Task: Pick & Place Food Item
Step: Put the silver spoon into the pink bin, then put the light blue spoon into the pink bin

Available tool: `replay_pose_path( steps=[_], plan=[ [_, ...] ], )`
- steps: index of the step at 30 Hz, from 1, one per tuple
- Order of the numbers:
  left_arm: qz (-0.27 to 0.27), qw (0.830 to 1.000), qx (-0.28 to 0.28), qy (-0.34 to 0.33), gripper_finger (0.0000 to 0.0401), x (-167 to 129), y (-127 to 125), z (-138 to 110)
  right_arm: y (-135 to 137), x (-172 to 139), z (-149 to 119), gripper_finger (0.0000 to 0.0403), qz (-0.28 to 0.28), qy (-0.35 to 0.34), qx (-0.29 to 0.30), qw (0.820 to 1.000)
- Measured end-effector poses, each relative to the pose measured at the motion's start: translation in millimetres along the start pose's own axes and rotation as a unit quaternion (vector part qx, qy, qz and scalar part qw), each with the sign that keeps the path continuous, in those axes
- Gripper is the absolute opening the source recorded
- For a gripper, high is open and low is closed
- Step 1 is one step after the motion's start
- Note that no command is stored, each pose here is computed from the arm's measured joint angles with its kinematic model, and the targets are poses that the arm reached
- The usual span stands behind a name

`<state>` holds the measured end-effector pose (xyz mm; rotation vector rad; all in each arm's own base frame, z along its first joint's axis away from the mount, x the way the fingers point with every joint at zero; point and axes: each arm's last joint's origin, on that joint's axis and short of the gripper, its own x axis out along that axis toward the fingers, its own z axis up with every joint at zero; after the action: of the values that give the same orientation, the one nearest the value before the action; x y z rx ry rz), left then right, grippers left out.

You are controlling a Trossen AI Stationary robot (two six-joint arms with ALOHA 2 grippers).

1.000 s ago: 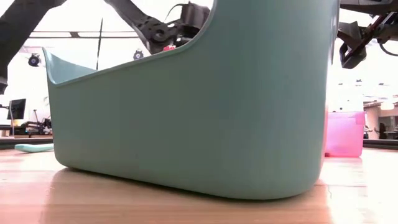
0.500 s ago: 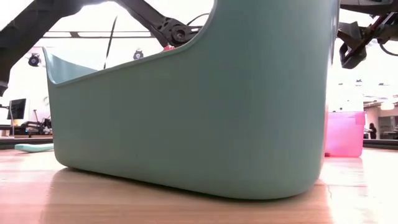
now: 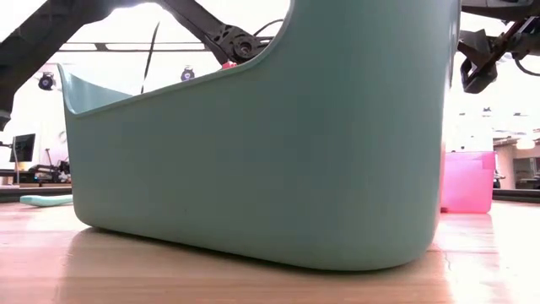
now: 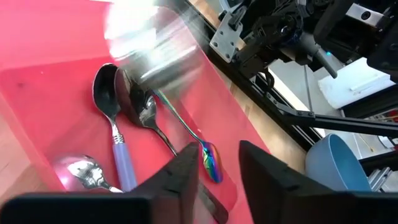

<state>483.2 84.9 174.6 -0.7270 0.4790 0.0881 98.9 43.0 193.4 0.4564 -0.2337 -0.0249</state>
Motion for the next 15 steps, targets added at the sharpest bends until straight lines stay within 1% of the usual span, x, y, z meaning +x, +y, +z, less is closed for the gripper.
replay_pose_path(
  steps=[4, 8, 12, 15],
  plan=[
    [0.0, 1.0, 0.0, -0.001, 0.0157, 0, 0, 0, 0, 0, 0, 0.0171, 0.0, 0.0, 0.0, 1.0],
    [-0.003, 1.0, 0.001, -0.005, 0.0191, 0, -1, 1, 0, 0, 0, 0.0171, 0.0, 0.0, 0.0, 1.0],
    [-0.013, 1.0, 0.004, -0.019, 0.0213, -1, -3, 4, 0, 0, 0, 0.0171, 0.0, 0.0, 0.0, 1.0],
    [-0.024, 0.999, 0.013, -0.036, 0.0221, -7, -10, 12, 0, 0, 0, 0.0171, 0.0, 0.0, 0.0, 1.0]
  ],
)
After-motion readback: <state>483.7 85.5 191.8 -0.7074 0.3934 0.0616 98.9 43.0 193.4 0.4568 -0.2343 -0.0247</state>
